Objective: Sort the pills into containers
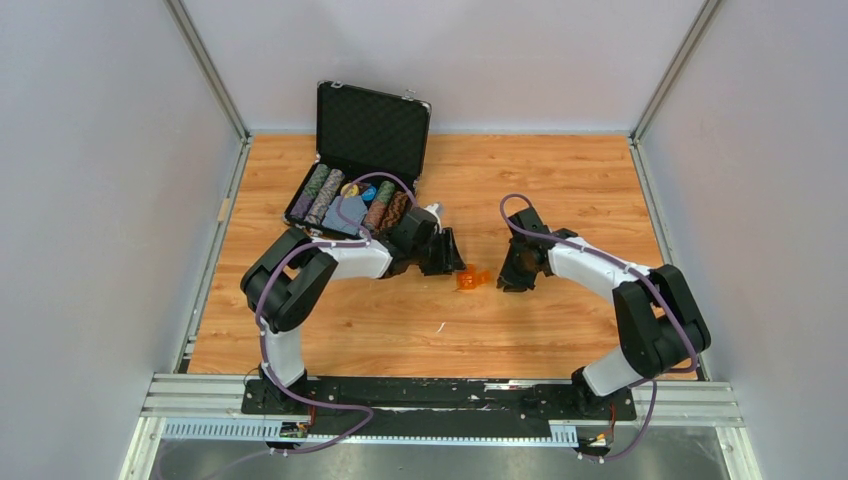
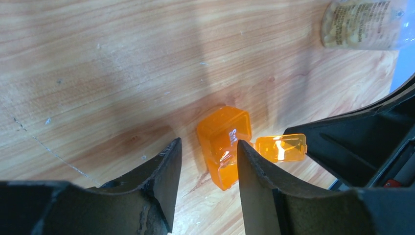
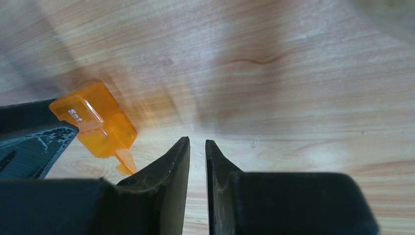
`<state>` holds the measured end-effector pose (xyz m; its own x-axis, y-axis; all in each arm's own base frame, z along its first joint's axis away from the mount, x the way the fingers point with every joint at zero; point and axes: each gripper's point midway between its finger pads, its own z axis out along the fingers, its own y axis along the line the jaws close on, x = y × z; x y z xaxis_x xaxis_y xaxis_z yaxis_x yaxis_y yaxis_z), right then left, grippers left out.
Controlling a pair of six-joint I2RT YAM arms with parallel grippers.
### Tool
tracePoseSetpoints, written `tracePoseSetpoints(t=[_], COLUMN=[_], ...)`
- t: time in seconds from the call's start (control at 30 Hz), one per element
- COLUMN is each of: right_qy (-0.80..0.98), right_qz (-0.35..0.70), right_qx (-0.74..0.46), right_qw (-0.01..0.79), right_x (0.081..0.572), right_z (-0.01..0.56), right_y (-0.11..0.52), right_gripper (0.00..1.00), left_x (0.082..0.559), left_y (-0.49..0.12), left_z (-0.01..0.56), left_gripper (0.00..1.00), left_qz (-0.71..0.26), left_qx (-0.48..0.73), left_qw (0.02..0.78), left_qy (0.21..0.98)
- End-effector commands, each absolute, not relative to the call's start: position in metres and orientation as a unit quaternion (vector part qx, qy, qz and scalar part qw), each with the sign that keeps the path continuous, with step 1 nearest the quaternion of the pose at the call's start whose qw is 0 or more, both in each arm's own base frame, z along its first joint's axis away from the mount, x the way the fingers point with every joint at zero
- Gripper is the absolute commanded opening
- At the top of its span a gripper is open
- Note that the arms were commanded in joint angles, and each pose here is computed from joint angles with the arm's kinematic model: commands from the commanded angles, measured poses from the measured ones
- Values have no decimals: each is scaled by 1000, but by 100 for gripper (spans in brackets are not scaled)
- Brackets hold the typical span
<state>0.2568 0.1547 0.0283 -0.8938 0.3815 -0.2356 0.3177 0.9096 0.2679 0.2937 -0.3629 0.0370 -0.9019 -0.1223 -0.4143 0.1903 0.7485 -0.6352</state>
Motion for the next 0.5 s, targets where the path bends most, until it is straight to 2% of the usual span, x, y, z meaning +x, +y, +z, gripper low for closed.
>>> tracePoseSetpoints(t=[0.0, 0.27, 0.47], right_qy=[964, 960, 958], right_qz=[144, 179, 196], right_qx=[172, 142, 128], right_qw=[146, 159, 163], right_x=[264, 269, 268], right_z=[26, 31, 37], right_y=[162, 172, 176], right_gripper=[19, 20, 22], left_x=[295, 291, 290], left_y=[-360, -355, -353], left_z=[35, 18, 14], left_gripper=[52, 42, 42], left_qz=[-330, -310, -305], left_qx=[26, -11, -31], left_qw=[225, 199, 190], left_qy=[916, 930, 933])
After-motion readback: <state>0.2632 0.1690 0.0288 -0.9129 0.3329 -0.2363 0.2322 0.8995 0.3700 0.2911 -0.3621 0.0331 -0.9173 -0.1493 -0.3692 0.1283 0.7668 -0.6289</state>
